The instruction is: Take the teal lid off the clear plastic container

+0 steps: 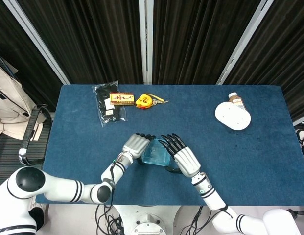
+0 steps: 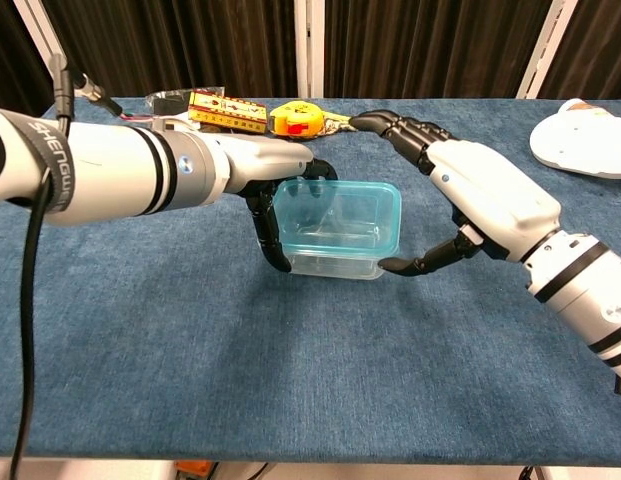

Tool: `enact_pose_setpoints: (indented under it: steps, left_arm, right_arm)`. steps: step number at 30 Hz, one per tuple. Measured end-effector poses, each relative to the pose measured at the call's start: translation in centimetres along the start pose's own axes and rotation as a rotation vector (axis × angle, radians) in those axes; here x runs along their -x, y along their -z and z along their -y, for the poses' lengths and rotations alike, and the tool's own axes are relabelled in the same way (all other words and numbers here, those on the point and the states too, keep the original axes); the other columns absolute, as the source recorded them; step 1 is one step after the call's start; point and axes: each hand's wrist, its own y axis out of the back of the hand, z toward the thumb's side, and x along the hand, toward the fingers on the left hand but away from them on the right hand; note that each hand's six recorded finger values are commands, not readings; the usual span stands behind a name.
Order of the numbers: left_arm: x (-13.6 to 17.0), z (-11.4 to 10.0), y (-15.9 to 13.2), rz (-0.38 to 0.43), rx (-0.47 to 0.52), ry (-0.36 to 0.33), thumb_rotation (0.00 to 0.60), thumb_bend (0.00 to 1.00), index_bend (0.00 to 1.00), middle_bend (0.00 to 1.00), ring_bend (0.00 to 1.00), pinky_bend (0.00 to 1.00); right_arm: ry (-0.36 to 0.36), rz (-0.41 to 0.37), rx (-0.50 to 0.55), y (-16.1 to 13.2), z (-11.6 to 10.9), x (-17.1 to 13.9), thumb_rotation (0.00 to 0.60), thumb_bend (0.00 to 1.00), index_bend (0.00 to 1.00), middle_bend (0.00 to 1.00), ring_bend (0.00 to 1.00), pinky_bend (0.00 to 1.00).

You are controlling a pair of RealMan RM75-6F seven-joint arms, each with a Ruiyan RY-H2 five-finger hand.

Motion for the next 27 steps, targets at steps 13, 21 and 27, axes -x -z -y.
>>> enact_pose_setpoints:
  steps: [13,21,27]
  left_arm:
    - [0.1,-0.4,-0.6,0.002,-0.014,-0.012,0.6,0.0,0.26,0.31,0.25,0.23]
    - [0.3,-0.7,-1.0,0.021,-0.004,-0.013,0.6,0.0,0.19,0.29,0.25,0.23]
    - [0.5,-0.8,-1.0,0.024,0.006,-0.007,0.6,0.0,0.18,0.29,0.25,0.23]
  right_arm:
    - [0.018,0.003,0.006,0.0,-0.9,0.1,0.6,0.23,0.07,0.12,0.0,0.0]
    - [0.028,-0.007,-0.007,0.0,-1.0,0.2,0.6,0.33,0.32,0.23,0.01,0.0]
    - [0.04,-0.013,-0.023,0.0,-1.5,0.5,0.6,0.36,0.38,0.24,0.02,0.0]
